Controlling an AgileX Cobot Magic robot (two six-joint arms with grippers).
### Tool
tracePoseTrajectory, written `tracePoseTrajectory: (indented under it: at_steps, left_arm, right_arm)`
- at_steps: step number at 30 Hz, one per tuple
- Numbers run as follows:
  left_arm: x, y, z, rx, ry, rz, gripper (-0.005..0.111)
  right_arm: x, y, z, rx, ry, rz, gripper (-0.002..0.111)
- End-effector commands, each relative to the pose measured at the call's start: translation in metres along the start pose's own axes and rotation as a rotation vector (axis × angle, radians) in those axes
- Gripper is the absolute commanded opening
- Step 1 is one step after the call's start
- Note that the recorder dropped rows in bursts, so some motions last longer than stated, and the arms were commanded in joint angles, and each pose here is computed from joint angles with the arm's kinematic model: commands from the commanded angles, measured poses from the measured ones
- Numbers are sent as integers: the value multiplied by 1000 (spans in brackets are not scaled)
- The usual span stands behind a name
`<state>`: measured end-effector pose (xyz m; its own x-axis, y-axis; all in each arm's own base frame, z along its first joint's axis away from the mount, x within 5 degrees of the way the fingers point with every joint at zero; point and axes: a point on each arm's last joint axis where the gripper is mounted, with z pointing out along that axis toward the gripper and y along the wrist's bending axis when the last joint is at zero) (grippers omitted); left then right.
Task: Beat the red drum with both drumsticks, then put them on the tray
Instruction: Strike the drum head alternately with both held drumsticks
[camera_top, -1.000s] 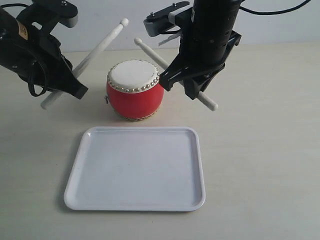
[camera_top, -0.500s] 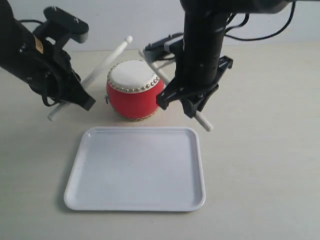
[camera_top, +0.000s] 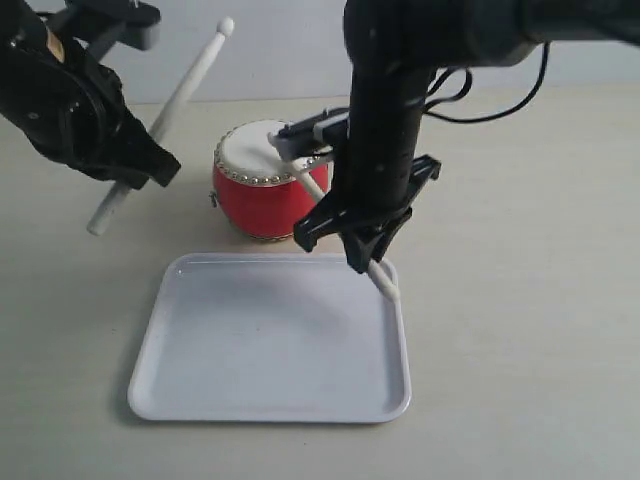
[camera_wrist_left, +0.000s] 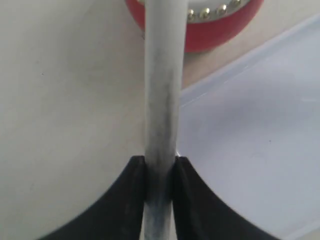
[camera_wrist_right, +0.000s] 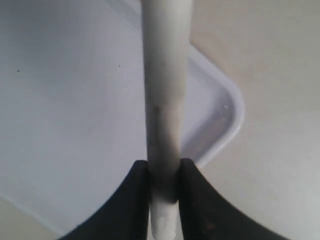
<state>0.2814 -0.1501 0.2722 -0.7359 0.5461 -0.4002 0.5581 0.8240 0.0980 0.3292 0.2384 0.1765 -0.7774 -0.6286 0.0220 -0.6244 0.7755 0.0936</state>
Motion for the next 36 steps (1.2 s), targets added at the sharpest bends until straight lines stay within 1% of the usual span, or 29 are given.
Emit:
tracePoseTrajectory:
  at_steps: [1,2,3,5,6,8,11,14,16,18,19,24,27,28,31,33,36]
  left_arm:
    - [-1,-1,-22,3,-76,-18,0]
    - [-1,-1,-18,4,-64,-18,0]
    - [0,-2,-7,9,-39,-11,0]
    - [6,-4,14,20,20,-7,0]
    - [12,-7,39,32,92,-1,0]
    - [18,-10,67,58,177,25,0]
    - [27,-14,102,91,289,71,0]
    - [26,-15,114,91,314,69,0]
    - [20,-14,108,82,288,30,0]
    - [13,-12,95,76,248,26,0]
    - [9,-11,78,71,208,25,0]
    - [7,-8,33,60,123,22,0]
    - [5,-7,9,62,52,6,0]
    - [5,-8,3,67,28,-1,0]
    - [4,-7,-7,62,-23,-4,0]
    - [3,-7,-8,61,-27,-4,0]
    - [4,-8,4,65,5,0,0]
  right_arm:
    - [-14,1,-3,-21,-1,-13,0]
    - [-14,2,-15,-20,-34,-13,0]
    - [-10,5,-40,-15,-96,-20,0]
    - [0,8,-71,-9,-173,-22,0]
    - [10,12,-99,-4,-241,-29,0]
    - [21,15,-125,-4,-308,-35,0]
    - [35,20,-150,-8,-375,-41,0]
    - [40,21,-157,-7,-393,-48,0]
    - [39,19,-148,-3,-366,-51,0]
    - [32,16,-128,0,-332,-45,0]
    - [24,13,-104,-2,-289,-41,0]
    - [2,4,-21,-21,-72,-21,0]
    - [-6,1,10,-29,26,-5,0]
    - [-7,1,14,-32,58,-5,0]
    - [-16,1,7,-29,21,-2,0]
    - [-19,2,-13,-27,-40,15,0]
    - [-14,7,-55,-26,-149,22,0]
